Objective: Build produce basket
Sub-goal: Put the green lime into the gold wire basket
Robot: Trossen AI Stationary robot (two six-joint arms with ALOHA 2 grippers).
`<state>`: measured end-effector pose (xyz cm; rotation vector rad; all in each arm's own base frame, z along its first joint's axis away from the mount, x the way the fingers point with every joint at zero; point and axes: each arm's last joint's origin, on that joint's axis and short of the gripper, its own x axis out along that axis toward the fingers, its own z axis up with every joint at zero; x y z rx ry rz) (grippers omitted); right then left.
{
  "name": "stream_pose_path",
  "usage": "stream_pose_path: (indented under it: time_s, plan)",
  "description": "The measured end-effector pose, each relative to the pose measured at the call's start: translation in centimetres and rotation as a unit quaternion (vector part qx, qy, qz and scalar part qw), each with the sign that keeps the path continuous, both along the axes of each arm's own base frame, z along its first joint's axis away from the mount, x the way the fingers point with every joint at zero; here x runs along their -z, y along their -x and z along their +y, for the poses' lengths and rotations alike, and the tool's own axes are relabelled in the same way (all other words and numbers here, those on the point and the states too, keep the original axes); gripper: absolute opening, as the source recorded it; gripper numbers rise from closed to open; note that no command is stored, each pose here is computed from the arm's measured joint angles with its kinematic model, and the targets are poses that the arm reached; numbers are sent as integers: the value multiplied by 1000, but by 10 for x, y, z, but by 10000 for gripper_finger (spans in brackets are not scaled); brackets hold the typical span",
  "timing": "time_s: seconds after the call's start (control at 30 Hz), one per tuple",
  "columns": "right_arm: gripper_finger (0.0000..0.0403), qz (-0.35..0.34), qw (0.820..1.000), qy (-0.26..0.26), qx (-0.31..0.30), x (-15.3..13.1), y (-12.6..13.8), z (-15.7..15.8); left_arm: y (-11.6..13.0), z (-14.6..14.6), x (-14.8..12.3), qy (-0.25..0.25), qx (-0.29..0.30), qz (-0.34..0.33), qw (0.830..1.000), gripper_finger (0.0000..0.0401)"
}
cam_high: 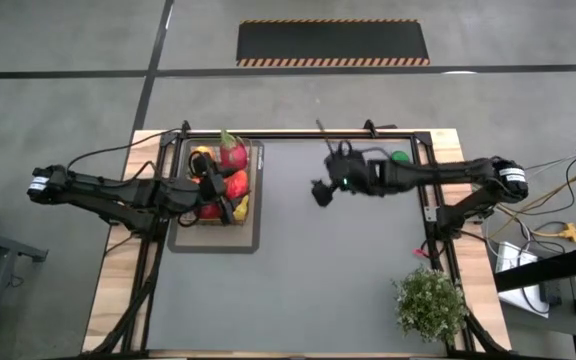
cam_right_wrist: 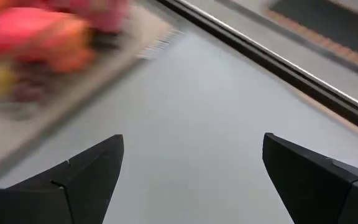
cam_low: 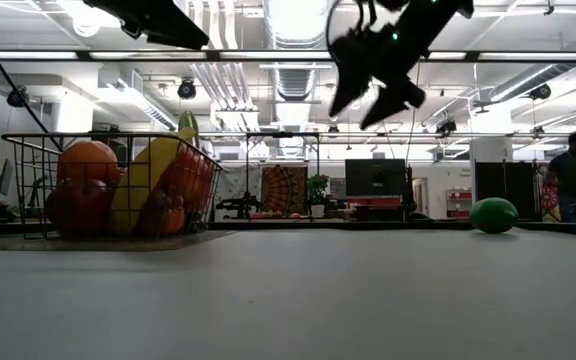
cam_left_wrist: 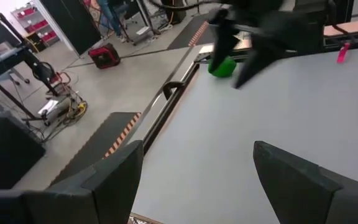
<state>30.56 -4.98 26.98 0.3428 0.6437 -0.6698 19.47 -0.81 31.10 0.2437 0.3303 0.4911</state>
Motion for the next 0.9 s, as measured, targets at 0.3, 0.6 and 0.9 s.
stream_pose_path:
  time_s: [0.3,0.6,0.9]
  plan:
    - [365,120,971,-72,192,5,47,-74,1,0,-1,-19,6,8,1000,286]
    - [366,214,916,-134,313,32,96,-106,1,0,-1,-27,8,13,1000,286]
    - [358,252,891,-140,352,52,119,-117,1,0,-1,-30,9,15,999,286]
